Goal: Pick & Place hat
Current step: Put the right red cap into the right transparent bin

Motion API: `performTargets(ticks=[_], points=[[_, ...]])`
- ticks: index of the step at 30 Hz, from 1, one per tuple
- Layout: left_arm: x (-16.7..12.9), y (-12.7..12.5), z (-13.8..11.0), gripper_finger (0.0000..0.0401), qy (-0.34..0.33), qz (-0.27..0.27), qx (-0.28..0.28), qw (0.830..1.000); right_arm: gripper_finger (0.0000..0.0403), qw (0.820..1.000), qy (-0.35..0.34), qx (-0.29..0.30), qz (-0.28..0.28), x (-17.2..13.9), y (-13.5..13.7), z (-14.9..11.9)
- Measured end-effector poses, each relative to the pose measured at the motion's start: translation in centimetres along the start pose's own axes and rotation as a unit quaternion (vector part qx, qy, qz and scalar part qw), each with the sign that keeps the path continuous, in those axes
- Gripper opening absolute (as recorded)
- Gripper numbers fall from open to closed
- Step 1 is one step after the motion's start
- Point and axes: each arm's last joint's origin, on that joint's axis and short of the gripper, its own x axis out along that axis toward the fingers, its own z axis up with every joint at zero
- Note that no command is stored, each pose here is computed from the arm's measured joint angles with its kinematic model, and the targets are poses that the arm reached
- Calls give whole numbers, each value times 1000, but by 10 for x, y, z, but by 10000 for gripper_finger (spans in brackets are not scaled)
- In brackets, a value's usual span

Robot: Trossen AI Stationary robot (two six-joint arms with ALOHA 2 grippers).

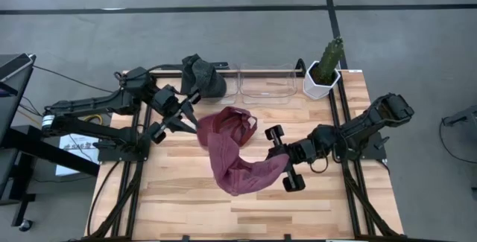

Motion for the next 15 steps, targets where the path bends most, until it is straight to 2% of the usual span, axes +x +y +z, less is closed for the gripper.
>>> performTargets(ticks=[3,7,10,15], points=[[6,3,2,103,-25,-3,-29,999,4,1000,-8,-3,1,-1,-6,0],[12,12,1,126,-51,33,-71,996,4,1000,-18,10,14,0,-15,2],[16,21,-3,135,-65,68,-100,991,4,999,-24,19,22,4,-21,4],[21,26,-4,137,-88,65,-110,988,4,999,-32,20,23,8,-27,8]])
